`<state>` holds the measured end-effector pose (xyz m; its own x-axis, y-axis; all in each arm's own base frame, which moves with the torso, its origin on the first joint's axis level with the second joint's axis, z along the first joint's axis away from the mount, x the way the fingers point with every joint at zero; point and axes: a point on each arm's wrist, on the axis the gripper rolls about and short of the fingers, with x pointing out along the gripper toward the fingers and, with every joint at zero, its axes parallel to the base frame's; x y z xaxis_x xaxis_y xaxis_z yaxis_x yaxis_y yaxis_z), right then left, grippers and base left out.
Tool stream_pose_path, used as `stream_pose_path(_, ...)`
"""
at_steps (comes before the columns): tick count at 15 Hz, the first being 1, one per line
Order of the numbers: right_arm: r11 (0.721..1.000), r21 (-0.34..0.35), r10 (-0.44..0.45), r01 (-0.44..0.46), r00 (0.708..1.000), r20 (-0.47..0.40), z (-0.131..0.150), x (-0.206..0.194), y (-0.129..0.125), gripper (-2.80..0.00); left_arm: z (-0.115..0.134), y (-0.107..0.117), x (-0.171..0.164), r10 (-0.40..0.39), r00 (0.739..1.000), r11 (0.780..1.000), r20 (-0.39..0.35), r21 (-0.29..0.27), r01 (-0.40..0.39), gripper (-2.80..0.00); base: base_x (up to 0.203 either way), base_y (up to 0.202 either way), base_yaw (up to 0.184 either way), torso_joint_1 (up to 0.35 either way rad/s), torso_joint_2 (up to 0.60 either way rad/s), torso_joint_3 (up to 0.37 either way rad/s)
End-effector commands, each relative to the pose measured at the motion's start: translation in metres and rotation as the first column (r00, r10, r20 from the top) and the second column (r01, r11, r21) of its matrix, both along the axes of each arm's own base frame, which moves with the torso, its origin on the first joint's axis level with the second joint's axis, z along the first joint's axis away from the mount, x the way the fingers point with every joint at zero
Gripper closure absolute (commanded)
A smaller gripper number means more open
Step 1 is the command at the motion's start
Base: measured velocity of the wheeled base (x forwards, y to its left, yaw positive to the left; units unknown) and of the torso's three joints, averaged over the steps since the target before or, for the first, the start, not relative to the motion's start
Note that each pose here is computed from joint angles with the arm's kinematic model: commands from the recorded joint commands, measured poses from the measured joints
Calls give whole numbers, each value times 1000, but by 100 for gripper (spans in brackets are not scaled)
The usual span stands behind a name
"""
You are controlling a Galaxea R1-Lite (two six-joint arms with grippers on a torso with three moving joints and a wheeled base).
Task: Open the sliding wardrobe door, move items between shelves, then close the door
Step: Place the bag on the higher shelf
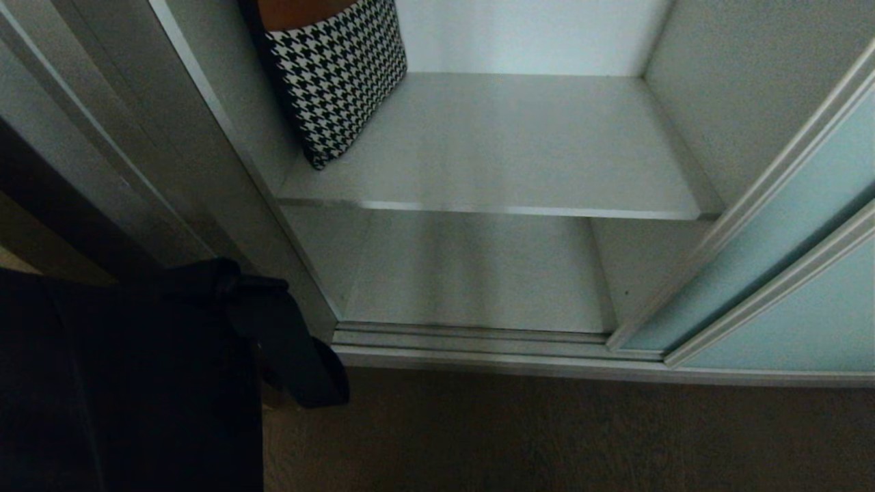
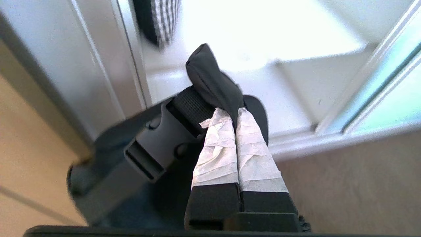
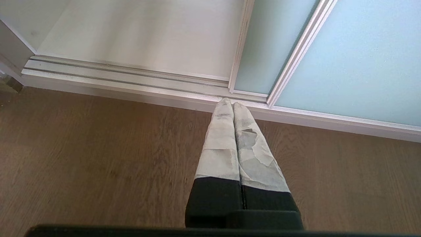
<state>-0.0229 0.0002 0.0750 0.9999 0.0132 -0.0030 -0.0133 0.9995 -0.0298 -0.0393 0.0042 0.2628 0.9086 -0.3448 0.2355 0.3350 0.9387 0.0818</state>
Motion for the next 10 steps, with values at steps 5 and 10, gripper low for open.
stream_pose_path(5,1000,-1,1,-1,1000,-1,0,0,0,0,50,1,0,-176,981,984,79,50,173,0,0,0,0,0,0,0)
stream_pose_path(10,1000,-1,1,-1,1000,0,0,0,0,0,57,-5,8,-297,952,948,73,144,284,0,0,0,0,0,0,0)
